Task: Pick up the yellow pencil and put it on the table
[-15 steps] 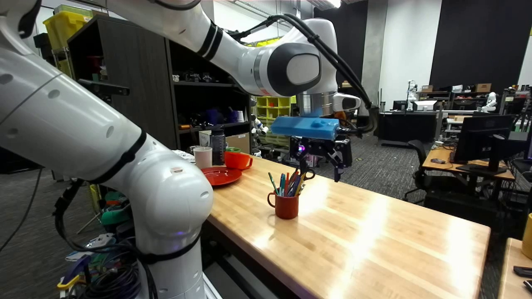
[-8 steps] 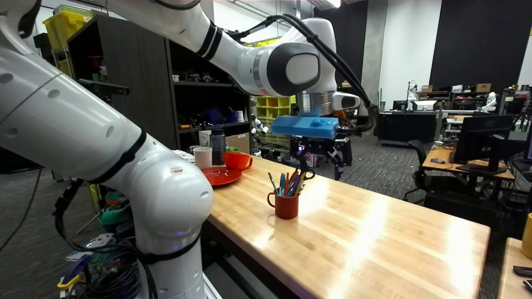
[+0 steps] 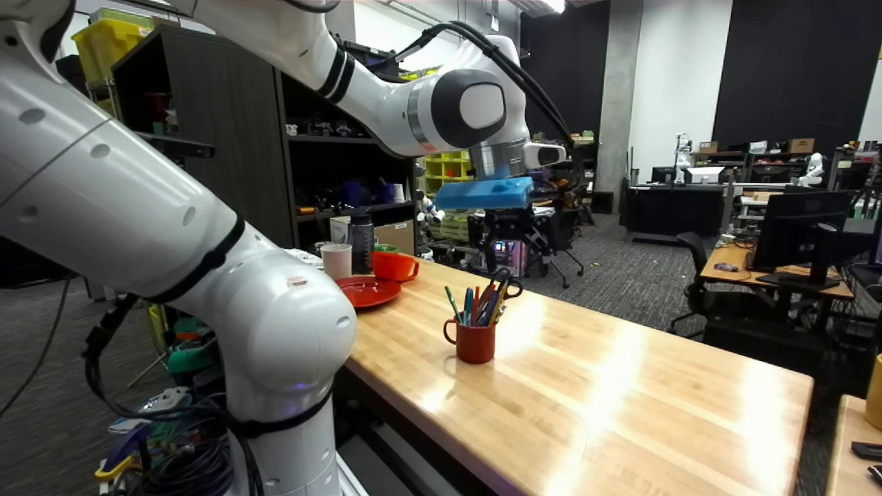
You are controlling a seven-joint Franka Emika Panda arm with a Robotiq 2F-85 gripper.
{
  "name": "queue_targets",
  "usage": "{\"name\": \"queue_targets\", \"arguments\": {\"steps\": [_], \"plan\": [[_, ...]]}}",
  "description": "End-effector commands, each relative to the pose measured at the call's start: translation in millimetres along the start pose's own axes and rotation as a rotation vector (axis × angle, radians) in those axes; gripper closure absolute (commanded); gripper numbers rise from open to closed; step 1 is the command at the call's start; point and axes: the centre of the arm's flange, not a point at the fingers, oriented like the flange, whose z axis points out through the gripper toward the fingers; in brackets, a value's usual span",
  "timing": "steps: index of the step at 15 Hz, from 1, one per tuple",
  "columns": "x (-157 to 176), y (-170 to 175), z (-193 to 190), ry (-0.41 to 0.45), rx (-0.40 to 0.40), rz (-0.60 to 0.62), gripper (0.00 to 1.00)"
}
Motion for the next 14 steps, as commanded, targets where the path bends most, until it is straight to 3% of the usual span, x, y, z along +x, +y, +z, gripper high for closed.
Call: {"name": "queue_targets", "arguments": {"steps": [1,8,14], "plan": [[24.5,-20.9,-4.6,-0.014,0.018,0.006,0.0],[46.9,-57.3,17.0,-0.044,0.04,-0.03,0.0],[55.8,-56.9,40.6,-0.071,0.049,-0.039,0.0]]}}
